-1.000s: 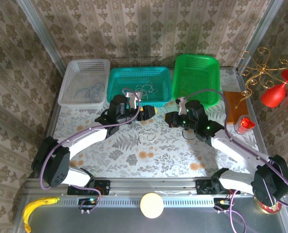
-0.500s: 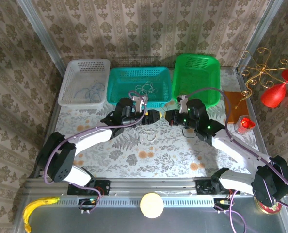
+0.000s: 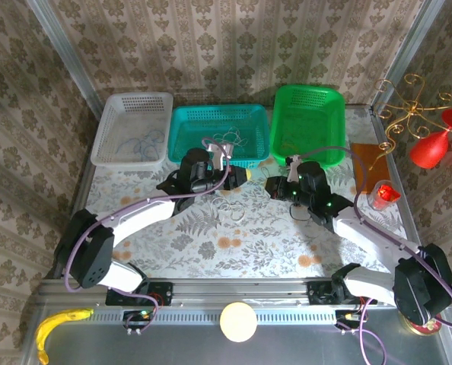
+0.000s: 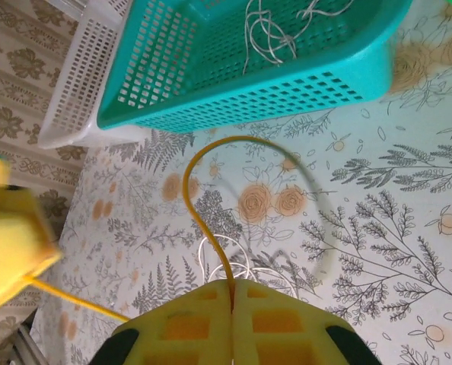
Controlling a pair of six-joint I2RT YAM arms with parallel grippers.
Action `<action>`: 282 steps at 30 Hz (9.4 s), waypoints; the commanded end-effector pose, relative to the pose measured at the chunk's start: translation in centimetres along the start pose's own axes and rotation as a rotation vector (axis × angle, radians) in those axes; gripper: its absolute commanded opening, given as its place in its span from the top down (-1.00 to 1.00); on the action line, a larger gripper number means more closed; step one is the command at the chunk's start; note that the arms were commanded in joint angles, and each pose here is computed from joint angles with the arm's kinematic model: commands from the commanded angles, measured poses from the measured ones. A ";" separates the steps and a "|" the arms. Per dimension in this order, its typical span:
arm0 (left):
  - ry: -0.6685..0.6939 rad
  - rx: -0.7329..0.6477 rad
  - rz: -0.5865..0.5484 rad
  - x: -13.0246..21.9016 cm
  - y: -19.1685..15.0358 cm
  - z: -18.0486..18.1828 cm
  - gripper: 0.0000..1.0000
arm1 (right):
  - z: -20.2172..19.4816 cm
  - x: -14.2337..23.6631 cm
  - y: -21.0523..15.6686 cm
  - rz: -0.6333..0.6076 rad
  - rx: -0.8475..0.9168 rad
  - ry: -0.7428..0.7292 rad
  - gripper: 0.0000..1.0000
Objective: Untangle the cables
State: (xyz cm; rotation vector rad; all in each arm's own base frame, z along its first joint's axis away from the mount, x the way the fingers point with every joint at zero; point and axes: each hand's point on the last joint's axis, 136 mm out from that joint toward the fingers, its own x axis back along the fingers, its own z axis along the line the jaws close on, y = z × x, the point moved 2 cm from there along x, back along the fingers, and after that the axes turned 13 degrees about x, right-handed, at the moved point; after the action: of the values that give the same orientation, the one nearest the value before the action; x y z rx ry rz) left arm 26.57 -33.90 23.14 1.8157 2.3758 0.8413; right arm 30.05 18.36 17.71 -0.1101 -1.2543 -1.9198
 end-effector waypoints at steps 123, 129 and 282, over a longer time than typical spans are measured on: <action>0.693 -0.092 0.249 4.5 -3.8 19.6 -0.30 | -0.4 -1.2 -1.3 -0.004 0.070 -0.196 -0.33; 0.701 -0.088 0.271 3.2 -3.5 20.7 -0.05 | 0.2 -0.8 -1.2 -0.005 0.074 -0.182 -0.33; 0.962 -0.473 -0.669 23.4 10.5 28.2 -1.00 | -21.4 2.1 3.3 -0.264 0.457 -0.669 -1.00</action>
State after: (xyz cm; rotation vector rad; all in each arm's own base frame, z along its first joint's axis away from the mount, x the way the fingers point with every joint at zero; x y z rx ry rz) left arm 37.51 0.84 9.27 0.3859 2.6290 2.1692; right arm 37.33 -1.37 9.03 -0.5079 -2.2382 -1.7734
